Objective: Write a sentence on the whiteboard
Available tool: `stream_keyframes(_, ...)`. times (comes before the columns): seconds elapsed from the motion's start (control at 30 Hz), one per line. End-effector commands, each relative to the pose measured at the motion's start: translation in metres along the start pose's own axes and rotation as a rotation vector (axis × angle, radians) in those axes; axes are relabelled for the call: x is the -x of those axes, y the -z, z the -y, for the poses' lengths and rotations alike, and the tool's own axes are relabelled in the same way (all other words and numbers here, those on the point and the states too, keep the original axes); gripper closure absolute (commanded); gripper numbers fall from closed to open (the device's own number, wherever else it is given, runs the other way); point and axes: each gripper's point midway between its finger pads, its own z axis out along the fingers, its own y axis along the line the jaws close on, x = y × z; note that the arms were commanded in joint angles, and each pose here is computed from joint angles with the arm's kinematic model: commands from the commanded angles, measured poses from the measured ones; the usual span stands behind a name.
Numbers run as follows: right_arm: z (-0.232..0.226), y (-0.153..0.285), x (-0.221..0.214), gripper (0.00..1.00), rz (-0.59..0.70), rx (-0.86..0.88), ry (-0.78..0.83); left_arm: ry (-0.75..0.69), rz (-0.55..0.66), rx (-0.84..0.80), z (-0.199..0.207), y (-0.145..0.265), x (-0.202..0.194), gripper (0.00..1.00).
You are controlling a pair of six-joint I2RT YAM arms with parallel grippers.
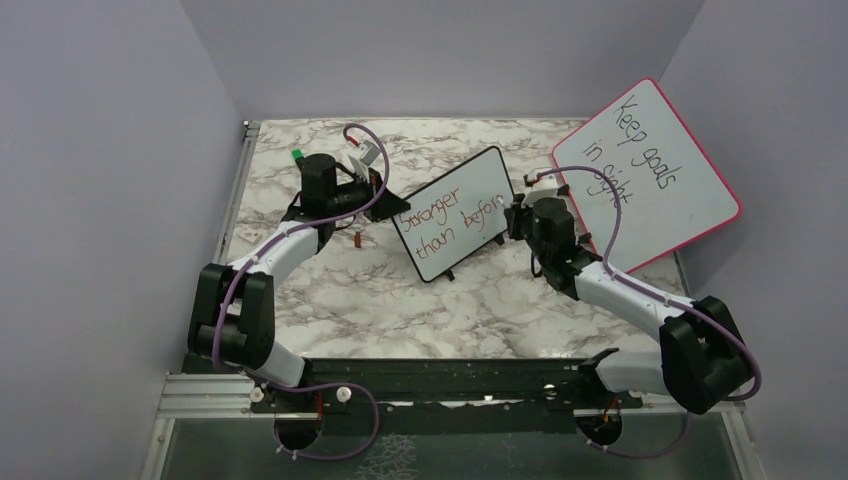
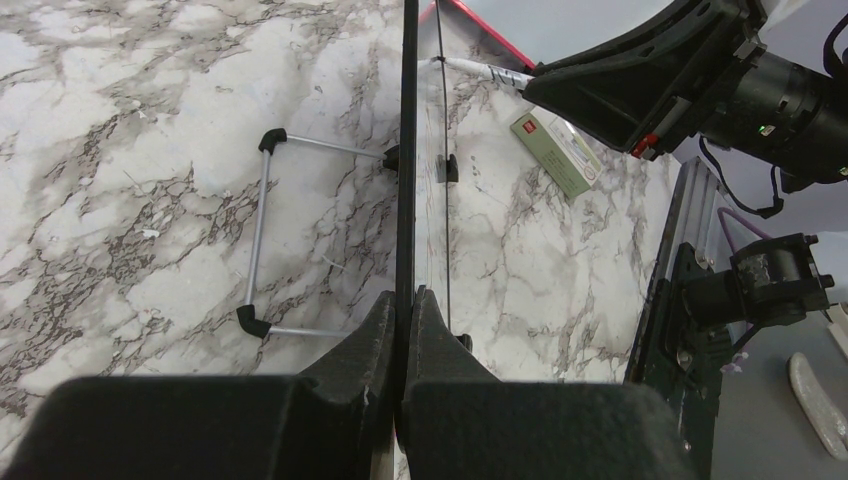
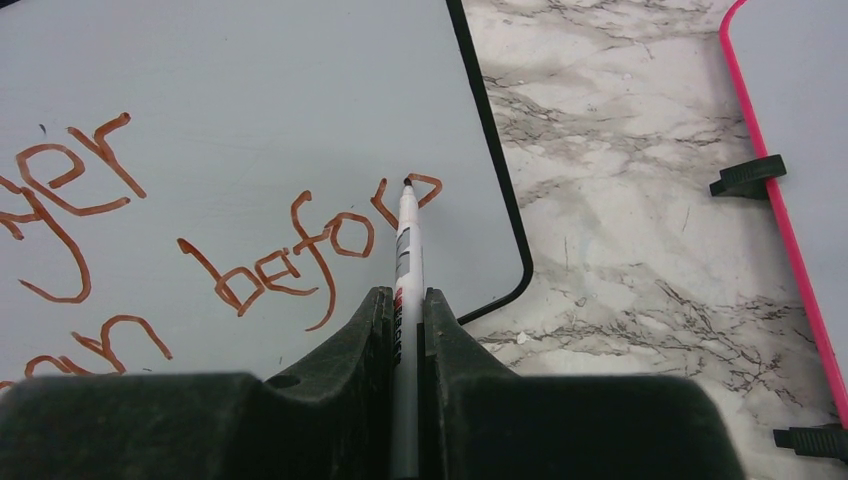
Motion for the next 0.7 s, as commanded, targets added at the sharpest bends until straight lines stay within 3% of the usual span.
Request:
stream_keyframes(0.0, -0.007, 0.006, -0.01, 0.99, -0.044, 0.041, -0.022, 0.042, -0.078, 0.077, -0.018, 0.001, -0.029, 1.0)
stream_keyframes(0.37, 0.007, 0.009, -0.033, 0.99, -0.097, -0.027, -0.026, 0.044, -0.078, 0.077, -0.017, 0.001, -0.029, 1.0)
stream_keyframes(0.67, 0.013, 0.003, -0.027, 0.99, -0.066, -0.072, -0.031, 0.043, -0.08, 0.075, -0.017, 0.002, -0.03, 1.0)
